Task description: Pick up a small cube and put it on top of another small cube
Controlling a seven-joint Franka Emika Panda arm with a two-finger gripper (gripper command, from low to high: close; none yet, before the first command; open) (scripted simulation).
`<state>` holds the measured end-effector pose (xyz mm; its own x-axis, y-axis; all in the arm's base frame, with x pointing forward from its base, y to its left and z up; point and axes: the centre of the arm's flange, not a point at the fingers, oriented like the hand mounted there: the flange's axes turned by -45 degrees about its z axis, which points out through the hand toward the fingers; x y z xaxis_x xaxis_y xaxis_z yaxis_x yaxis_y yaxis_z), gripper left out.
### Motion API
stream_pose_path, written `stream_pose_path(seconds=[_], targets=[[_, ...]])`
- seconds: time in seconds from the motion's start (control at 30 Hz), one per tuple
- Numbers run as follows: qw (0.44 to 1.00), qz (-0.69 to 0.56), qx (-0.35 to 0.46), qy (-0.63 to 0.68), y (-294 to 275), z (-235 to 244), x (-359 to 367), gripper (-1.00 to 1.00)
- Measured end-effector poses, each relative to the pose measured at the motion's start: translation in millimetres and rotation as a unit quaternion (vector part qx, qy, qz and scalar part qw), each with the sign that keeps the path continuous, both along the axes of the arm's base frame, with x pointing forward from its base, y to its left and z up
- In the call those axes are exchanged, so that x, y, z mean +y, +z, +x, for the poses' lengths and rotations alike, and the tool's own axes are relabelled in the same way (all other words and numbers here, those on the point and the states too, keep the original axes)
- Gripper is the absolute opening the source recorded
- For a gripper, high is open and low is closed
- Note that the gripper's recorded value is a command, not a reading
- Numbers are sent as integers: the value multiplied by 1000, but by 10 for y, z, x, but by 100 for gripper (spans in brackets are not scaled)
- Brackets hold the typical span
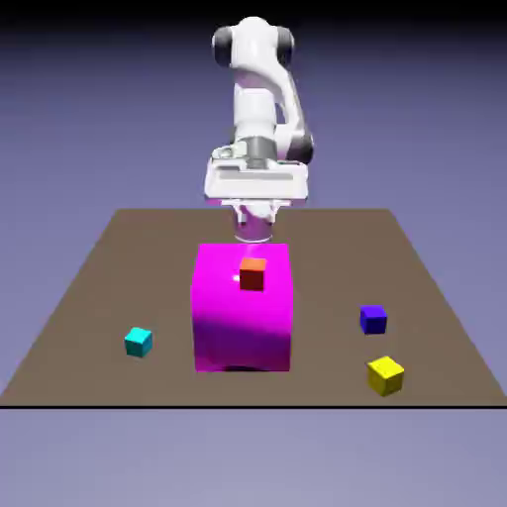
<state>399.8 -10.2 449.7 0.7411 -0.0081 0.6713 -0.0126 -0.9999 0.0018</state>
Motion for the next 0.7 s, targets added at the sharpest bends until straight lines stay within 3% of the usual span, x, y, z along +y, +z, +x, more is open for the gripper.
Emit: stream_pose_path(seconds=[0.33, 0.7], targets=[[935, 154, 229, -221, -874, 491, -1309, 0], [737, 368, 408, -393, -2015, 342, -2627, 0]])
